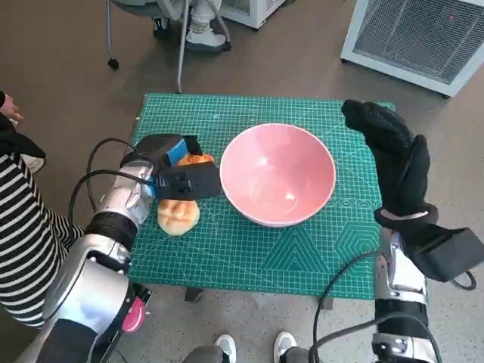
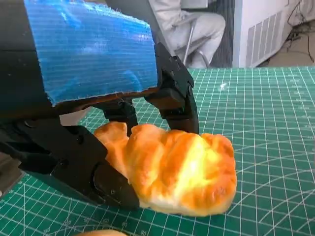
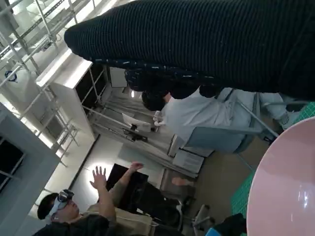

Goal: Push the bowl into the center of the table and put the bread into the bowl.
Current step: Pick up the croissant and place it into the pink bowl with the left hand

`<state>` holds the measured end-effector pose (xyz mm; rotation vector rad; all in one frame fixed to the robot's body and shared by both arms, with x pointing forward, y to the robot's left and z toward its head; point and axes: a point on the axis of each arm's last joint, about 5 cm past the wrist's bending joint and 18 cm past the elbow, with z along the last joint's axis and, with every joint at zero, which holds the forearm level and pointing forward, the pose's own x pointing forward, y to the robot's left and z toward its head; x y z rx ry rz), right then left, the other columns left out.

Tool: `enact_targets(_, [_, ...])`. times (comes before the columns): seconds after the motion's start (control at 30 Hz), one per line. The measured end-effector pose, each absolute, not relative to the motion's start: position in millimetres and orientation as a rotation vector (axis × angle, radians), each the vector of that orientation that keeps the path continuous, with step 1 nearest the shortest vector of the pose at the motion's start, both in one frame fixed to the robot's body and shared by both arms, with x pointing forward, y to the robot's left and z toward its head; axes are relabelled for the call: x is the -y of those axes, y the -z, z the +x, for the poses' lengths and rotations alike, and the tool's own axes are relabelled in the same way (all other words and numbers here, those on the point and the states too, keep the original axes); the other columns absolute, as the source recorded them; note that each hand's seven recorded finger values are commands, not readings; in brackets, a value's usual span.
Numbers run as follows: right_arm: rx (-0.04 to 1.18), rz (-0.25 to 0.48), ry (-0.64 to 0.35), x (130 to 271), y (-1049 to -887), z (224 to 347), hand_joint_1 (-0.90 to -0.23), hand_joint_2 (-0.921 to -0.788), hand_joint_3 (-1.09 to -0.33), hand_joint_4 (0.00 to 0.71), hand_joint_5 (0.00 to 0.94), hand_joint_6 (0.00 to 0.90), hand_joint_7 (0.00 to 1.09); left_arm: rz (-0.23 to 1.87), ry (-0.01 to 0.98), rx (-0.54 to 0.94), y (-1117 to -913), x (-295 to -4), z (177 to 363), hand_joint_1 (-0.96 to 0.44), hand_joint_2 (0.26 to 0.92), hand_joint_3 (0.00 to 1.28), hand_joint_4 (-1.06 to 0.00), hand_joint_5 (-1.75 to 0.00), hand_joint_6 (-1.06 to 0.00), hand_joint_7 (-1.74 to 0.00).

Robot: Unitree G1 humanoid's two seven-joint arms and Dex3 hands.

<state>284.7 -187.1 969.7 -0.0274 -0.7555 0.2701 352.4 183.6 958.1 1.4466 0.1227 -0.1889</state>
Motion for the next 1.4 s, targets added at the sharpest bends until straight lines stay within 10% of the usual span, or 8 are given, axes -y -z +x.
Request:
enact_targets(0.9, [0.753,-0.017,-0.269,187.6,-968.6,283.1,-0.786,-0.921,-0.697,0.171,0.0,0.067,0.48,1.393,0.135,-0.08,-968.6,-193.5,354.4,0.0,0.92,0.04,-0.69,-1.17,-0.67,-1.11])
enact_targets(1.4, [0.75,-0.018,-0.27,187.3,-968.2,283.0,-0.783,-0.921,-0.699,0.168,0.0,0.058,0.48,1.232,0.013,0.46,-1034.4,-177.4,363.8,0.0,0.92,0.03,-0.71,-1.07,-0.68,-1.18])
